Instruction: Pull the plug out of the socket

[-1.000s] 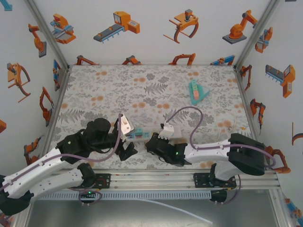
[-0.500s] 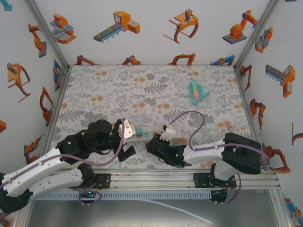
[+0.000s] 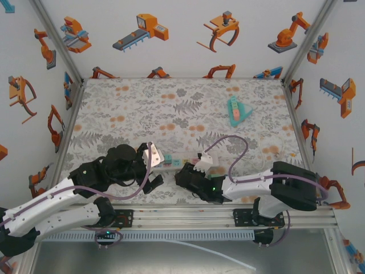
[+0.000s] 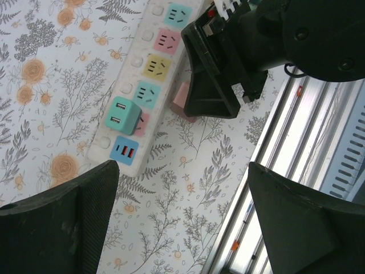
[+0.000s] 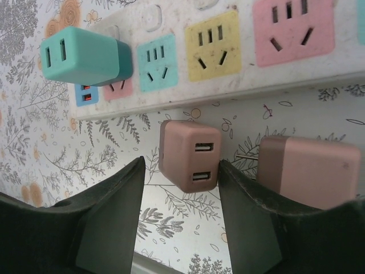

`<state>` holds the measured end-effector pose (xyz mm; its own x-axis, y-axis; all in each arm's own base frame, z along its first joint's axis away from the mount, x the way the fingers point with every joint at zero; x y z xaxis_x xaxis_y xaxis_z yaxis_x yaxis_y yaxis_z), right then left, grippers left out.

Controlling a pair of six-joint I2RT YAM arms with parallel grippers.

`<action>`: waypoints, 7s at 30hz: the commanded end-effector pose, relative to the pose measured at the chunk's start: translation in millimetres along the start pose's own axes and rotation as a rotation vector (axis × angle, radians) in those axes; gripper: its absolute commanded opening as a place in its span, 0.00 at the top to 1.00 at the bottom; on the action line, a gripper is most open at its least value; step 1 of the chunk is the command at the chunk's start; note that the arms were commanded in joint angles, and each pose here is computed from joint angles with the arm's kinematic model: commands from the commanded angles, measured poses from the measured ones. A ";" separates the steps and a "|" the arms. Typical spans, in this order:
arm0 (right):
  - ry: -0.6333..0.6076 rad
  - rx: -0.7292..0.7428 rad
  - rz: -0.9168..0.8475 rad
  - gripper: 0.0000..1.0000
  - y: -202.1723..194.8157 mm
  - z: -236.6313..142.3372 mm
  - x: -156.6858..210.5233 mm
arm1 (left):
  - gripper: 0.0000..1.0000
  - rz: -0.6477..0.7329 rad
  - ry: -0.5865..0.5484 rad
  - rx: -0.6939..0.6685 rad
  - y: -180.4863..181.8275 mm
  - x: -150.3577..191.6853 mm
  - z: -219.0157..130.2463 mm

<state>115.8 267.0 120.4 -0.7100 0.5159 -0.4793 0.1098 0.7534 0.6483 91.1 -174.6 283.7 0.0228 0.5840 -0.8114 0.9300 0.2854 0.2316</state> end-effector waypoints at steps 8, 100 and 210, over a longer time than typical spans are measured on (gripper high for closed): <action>-0.101 0.013 0.008 0.48 -5.1 -26.8 -24.4 | 0.14 -0.008 0.017 -0.037 1.5 3.5 2.0; 0.405 -0.779 -1.517 0.60 104.2 82.0 -55.9 | 0.32 -1.140 0.531 -0.454 95.4 171.8 102.5; -0.080 -0.089 -0.089 0.56 45.2 26.2 36.1 | 0.03 0.323 0.000 0.025 -7.5 59.3 -36.5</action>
<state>111.9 338.8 112.3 -0.6936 0.4536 -0.5596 -0.0406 0.7510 0.6590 72.8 -113.0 254.6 0.2959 0.6530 -0.6972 0.8875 0.0821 0.4535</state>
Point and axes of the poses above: each hand's point on the last joint's axis, 136 mm out from that joint toward the fingers, its own z axis out along the fingers, its own y axis along the line the jaws close on, x = y × z, the point moved 9 cm from there along -z, back along the fingers, and after that the axes turned 8 degrees about z, right-handed, at the moved point
